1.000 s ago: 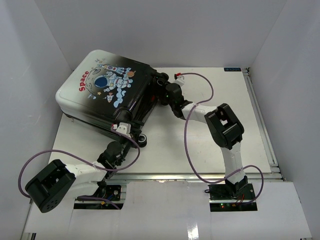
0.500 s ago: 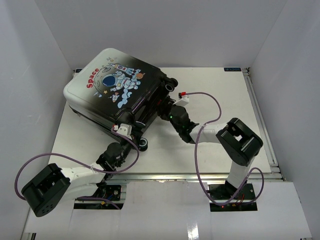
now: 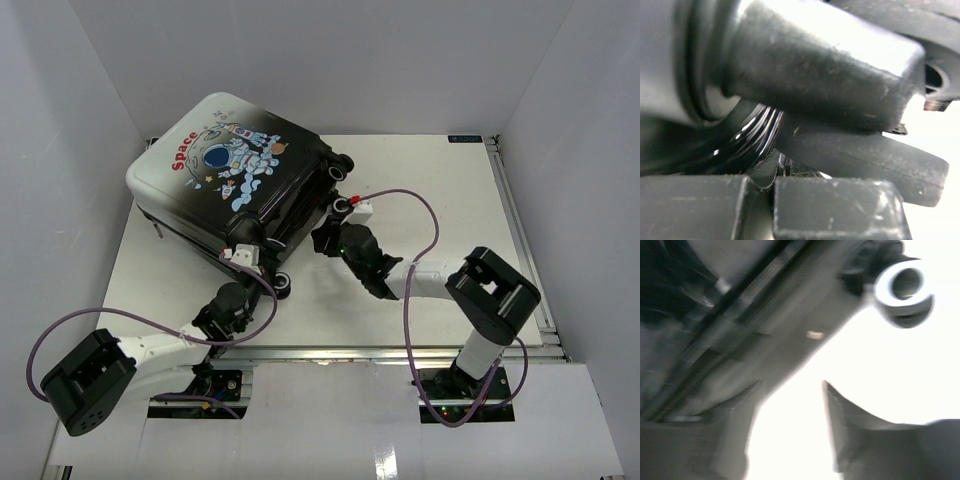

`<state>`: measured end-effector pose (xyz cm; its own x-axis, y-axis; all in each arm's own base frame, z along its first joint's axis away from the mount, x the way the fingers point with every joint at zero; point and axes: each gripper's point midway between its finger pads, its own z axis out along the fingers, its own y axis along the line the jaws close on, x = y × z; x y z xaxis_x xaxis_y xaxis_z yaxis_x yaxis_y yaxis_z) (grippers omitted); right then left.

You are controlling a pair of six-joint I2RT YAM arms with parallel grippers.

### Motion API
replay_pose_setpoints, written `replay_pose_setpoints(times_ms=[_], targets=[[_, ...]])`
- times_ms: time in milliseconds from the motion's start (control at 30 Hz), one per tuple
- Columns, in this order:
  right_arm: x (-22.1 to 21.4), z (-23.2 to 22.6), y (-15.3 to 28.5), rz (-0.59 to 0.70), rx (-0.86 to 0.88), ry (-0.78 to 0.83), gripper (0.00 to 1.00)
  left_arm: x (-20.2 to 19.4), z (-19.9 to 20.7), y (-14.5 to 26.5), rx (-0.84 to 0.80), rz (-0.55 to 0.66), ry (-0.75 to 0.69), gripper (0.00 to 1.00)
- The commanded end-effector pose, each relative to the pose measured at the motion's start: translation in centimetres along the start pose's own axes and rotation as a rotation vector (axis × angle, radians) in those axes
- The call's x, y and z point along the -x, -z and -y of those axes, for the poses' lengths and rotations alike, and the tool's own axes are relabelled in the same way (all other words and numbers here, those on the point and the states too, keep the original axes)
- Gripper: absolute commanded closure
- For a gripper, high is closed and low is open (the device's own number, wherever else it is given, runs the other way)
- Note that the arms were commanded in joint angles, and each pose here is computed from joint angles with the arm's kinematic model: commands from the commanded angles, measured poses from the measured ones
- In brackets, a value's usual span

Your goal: Pack the luggage

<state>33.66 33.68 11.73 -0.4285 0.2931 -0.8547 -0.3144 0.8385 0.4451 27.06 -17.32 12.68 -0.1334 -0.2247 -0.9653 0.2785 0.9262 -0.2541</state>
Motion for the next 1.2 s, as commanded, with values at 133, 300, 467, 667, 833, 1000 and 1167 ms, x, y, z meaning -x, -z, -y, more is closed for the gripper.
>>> replay_pose_setpoints(times_ms=[133,300,467,667,833,1000,1167], targets=[[11.7,1.9,-1.6,-0.081,0.082,0.484,0.06,6.1,-7.1,-1.4,0.330,0.149,0.173,1.00],[16.1,-0.3,-4.8,-0.075,0.206,0.613,0.07,6.1,-7.5,-0.8,0.326,0.160,0.180,1.00],[15.7,0.1,-9.3,-0.174,0.227,0.693,0.10,6.4,-7.4,-0.5,0.312,0.175,0.188,1.00],[15.2,1.3,-13.0,-0.248,0.279,0.764,0.11,6.3,-7.3,-0.3,0.300,0.176,0.192,1.00],[13.5,1.8,-14.8,-0.308,0.333,0.767,0.12,6.3,-7.3,-0.4,0.298,0.179,0.186,1.00],[12.8,1.9,-15.5,-0.309,0.339,0.772,0.19,6.2,-7.4,-0.5,0.305,0.172,0.183,1.00],[12.5,2.9,-15.6,-0.193,0.302,0.782,0.64,6.4,-7.7,-0.2,0.320,0.181,0.187,1.00]])
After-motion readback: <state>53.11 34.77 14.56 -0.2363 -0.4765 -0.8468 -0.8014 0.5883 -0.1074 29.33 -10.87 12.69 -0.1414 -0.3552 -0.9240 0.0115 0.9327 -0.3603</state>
